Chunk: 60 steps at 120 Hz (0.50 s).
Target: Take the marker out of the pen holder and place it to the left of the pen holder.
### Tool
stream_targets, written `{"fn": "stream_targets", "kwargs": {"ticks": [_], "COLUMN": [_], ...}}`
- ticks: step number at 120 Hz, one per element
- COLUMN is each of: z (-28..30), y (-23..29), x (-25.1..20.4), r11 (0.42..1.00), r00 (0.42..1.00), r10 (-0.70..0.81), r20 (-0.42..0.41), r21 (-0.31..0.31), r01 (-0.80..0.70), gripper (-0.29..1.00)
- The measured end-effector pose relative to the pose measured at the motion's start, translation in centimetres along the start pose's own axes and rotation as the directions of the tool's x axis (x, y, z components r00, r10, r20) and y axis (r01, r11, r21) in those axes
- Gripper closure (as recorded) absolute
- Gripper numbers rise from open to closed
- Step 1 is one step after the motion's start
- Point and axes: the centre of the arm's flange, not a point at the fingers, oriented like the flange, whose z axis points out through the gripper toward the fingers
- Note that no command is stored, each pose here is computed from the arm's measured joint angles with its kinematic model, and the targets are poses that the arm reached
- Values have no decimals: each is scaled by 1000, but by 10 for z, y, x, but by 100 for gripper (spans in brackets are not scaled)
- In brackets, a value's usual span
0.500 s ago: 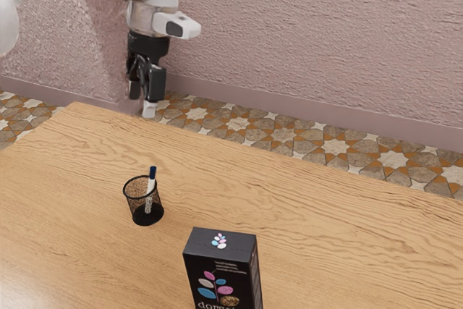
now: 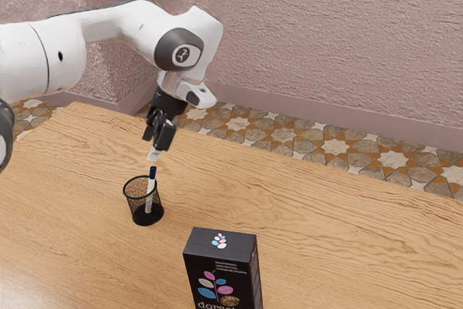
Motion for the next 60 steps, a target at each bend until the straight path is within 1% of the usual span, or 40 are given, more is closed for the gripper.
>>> {"fn": "stream_targets", "kwargs": {"ticks": [12, 24, 47, 60], "z": [26, 42, 63, 71], "y": [-12, -15, -36, -43], "x": [6, 18, 23, 32], "r11": [1000, 999, 990, 983], "r00": [999, 998, 1000, 999], "r10": [8, 28, 21, 19], "r20": [45, 53, -6, -44], "r21": [-18, -40, -139, -181], "r01": [-7, -26, -21, -27], "gripper": [0, 0, 0, 0]}}
